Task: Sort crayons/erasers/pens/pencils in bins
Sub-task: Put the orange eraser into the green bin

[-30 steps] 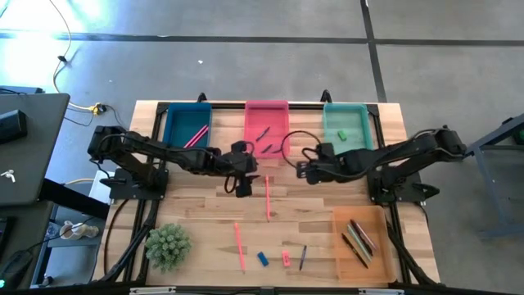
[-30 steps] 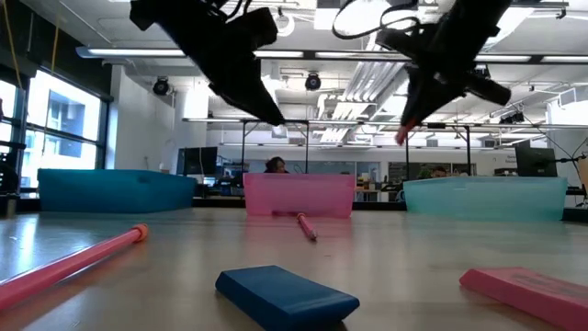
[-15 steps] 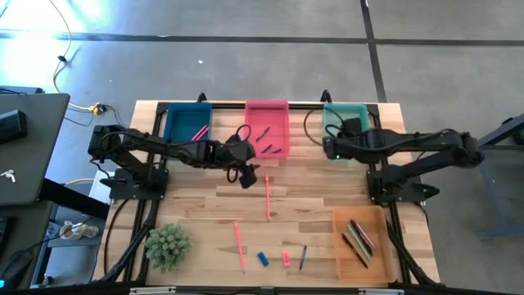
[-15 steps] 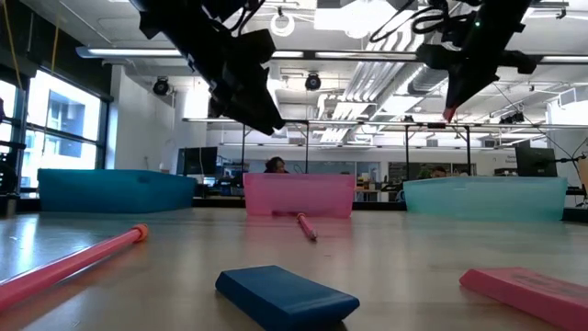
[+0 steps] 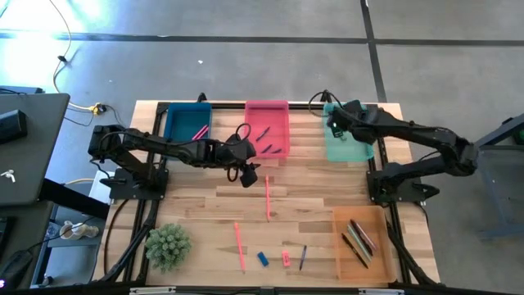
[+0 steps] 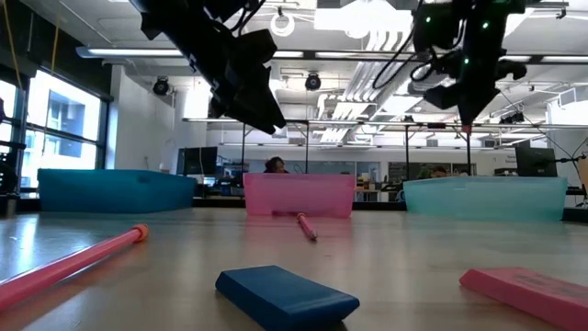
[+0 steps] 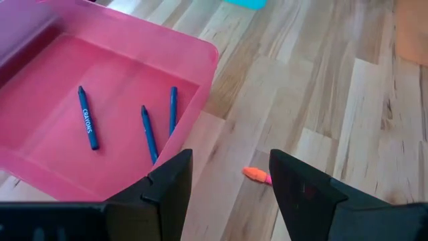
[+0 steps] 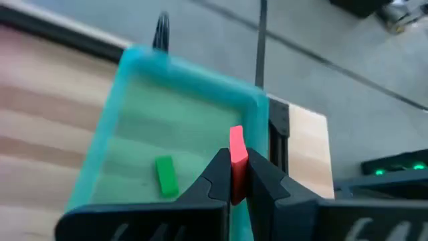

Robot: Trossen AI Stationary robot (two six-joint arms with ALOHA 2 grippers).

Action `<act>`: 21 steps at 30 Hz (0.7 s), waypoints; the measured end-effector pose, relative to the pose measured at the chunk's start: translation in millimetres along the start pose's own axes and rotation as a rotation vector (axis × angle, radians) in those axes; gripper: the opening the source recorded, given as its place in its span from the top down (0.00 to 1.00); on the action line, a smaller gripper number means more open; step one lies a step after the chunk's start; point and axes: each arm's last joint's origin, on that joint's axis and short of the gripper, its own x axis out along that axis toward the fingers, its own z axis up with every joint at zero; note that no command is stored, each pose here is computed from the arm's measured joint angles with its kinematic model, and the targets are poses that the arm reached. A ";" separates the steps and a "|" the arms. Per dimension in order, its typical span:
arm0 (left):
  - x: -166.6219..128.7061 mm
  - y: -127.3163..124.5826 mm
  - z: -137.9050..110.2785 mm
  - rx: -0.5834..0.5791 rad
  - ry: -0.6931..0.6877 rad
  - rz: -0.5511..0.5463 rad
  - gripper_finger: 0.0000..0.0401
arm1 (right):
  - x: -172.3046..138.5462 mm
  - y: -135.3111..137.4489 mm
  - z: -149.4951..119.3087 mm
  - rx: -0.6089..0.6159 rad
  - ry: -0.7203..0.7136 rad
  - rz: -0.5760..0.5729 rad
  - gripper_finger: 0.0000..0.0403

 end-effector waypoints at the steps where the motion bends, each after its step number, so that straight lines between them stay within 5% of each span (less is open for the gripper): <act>1: 0.0 0.0 0.0 0.000 0.000 0.000 0.53 | 5.6 0.3 3.0 -0.016 0.029 0.019 0.99; 21: 0.0 -0.1 -0.1 -0.126 0.001 0.000 0.53 | 105.0 2.9 25.1 -0.083 0.462 0.486 0.99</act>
